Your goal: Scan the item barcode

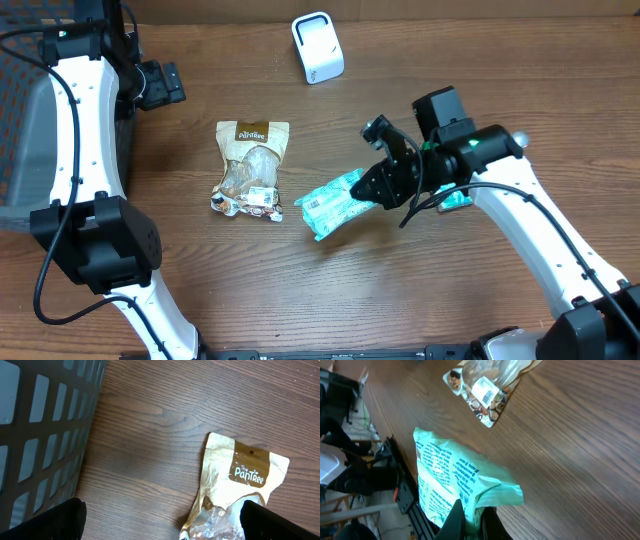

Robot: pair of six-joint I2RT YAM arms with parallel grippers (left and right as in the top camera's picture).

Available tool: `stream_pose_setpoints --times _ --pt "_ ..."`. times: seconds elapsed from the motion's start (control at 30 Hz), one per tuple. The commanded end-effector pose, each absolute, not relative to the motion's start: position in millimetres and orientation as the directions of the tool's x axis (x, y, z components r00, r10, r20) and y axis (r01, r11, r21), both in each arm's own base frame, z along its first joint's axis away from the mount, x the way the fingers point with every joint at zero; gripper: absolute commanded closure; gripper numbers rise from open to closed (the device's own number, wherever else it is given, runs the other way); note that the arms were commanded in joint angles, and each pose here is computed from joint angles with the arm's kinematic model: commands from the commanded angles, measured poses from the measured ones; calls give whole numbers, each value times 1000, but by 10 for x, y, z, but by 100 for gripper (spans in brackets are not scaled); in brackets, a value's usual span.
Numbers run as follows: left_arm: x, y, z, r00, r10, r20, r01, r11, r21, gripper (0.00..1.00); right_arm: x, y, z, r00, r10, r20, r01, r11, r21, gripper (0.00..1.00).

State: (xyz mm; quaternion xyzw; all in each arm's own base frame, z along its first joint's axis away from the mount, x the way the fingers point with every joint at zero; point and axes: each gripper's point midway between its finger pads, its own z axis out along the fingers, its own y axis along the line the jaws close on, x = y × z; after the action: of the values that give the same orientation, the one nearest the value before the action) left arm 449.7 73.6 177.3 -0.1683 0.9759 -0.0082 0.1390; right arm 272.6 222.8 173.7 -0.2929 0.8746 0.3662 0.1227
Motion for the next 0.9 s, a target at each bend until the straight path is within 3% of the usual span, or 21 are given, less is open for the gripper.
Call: stream_pose_setpoints --times 0.0,0.17,0.37,0.57,0.77,0.87 --pt "4530 735 1832 -906 -312 -287 -307 950 -64 0 2695 2360 1741 -774 -456 -440 -633 534 560 96" --pt "4530 735 1832 -906 -312 -287 -307 950 -64 1 2674 2461 1759 -766 -460 -450 -643 522 561 96" --pt "4530 735 1832 -906 -312 -287 -307 950 -64 0 2918 2399 2149 -790 -396 -468 -605 623 495 97" --pt "4530 735 1832 -906 -312 -287 -307 950 -64 0 3283 2139 2911 -712 -363 -601 -603 755 258 97" --pt "4530 735 1832 -906 -312 -287 -307 950 -64 0 3662 1933 3125 -640 -340 -689 -531 844 76 97" --pt "4530 735 1832 -906 -312 -287 -307 950 -64 0 3859 1952 3131 -563 -406 -720 -563 826 -24 97"
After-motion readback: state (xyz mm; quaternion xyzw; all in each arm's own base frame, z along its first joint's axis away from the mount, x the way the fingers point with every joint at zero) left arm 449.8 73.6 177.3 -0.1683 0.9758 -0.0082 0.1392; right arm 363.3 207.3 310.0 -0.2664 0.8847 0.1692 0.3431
